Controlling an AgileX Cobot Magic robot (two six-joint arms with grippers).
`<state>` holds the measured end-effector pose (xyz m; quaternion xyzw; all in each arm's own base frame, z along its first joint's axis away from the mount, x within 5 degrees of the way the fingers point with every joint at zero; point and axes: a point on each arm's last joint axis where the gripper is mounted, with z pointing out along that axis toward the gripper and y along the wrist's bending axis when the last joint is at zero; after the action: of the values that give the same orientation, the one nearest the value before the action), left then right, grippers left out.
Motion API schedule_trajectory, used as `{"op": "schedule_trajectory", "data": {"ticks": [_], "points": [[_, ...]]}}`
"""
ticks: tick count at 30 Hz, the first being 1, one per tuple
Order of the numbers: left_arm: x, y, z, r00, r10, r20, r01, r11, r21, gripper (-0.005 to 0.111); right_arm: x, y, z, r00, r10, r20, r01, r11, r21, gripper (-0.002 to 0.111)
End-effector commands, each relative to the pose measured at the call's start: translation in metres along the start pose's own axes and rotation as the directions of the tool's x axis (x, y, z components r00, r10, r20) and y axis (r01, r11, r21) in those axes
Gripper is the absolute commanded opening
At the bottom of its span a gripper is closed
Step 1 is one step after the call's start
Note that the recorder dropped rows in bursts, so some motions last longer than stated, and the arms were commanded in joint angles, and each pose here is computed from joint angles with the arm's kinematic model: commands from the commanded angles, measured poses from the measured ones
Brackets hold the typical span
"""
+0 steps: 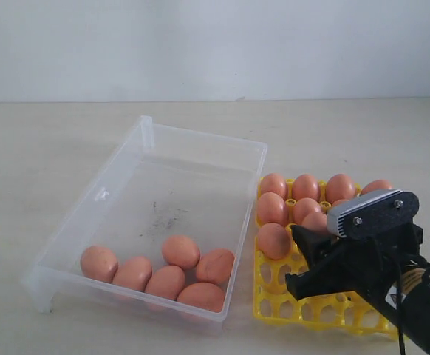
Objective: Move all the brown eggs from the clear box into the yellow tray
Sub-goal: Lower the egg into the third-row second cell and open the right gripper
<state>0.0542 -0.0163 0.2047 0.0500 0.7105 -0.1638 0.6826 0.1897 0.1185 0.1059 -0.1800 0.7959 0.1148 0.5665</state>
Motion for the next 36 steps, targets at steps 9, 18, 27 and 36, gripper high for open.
{"op": "schedule_trajectory", "data": {"ticks": [9, 18, 27, 36], "points": [[0.001, 0.000, 0.000, 1.000, -0.010, 0.000, 0.010, 1.000, 0.009, 0.004, -0.010, 0.006, 0.023, 0.999, 0.005, -0.037, -0.006, 1.000, -0.010, 0.000], [0.000, -0.001, 0.000, 1.000, -0.010, 0.003, 0.010, 1.000, 0.010, 0.004, -0.009, 0.004, 0.023, 0.998, 0.030, -0.051, -0.030, 1.000, 0.008, 0.000], [0.000, -0.001, 0.000, 1.000, -0.010, 0.003, 0.010, 1.000, 0.010, 0.004, -0.007, 0.004, 0.023, 0.996, 0.031, -0.078, -0.030, 1.000, 0.006, 0.000], [0.000, -0.001, 0.000, 1.000, -0.010, 0.003, 0.010, 1.000, 0.010, 0.004, -0.006, 0.006, 0.023, 0.996, 0.022, -0.083, -0.022, 1.000, -0.006, 0.023]]}}
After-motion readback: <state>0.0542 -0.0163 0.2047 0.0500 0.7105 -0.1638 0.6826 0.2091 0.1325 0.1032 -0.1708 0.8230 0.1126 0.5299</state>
